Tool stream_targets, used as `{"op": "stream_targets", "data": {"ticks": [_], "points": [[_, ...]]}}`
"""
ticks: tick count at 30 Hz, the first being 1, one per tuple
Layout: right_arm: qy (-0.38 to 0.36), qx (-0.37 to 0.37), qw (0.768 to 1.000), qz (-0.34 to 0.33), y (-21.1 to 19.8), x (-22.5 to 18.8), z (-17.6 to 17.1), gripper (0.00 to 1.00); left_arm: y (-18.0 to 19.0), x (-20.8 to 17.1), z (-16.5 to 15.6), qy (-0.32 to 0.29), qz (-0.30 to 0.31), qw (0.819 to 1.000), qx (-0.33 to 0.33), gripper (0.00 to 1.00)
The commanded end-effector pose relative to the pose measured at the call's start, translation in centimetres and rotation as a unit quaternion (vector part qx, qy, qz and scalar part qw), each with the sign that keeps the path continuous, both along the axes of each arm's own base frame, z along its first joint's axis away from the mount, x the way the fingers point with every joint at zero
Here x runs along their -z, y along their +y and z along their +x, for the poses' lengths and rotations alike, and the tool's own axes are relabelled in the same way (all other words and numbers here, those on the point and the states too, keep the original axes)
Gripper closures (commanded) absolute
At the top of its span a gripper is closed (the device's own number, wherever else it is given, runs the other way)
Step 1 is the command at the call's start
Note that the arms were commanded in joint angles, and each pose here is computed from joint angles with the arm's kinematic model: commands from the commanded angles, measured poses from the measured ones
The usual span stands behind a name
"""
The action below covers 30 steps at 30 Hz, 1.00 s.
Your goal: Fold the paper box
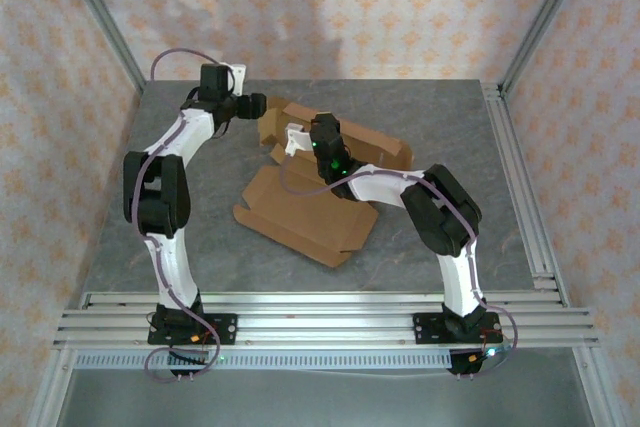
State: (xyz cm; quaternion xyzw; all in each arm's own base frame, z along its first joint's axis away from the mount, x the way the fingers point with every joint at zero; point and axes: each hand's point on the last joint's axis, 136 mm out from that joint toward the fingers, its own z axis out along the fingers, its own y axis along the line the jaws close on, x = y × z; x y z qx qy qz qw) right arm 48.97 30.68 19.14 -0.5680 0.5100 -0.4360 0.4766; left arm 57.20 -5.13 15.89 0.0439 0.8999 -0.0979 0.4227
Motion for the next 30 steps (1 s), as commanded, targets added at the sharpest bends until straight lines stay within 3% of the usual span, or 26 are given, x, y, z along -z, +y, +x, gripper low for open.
{"op": "stream_targets", "data": {"ticks": [1,8,11,12,17,23,30], "points": [[-0.013,-0.009,1.000,-0.002,0.7,-1.1,0.2,1.00,-1.1,0.3,0.3,0.016,0.009,0.999,0.033,0.24],[-0.006,-0.002,1.000,0.001,0.5,-0.8,0.3,1.00,-3.1,0.9,0.9,0.048,-0.027,0.995,0.085,0.40],[-0.007,0.007,1.000,0.002,0.2,-0.7,0.6,1.00,-4.1,0.5,0.5,0.049,-0.058,0.991,0.107,0.54],[-0.008,0.009,1.000,0.003,0.1,-0.8,0.7,1.00,-4.6,0.1,0.3,0.043,-0.066,0.990,0.116,0.63],[-0.010,0.015,1.000,0.009,-0.1,-0.8,0.9,1.00,-4.4,-0.9,-0.5,0.024,-0.063,0.991,0.114,0.85],[-0.010,0.024,1.000,0.013,-0.7,-0.7,1.1,1.00,-3.5,-1.8,-2.2,0.012,-0.043,0.994,0.098,0.92],[-0.014,0.028,0.999,0.012,-0.7,-0.7,1.2,1.00,-4.0,-3.0,-5.3,0.023,-0.062,0.993,0.094,0.95]]}}
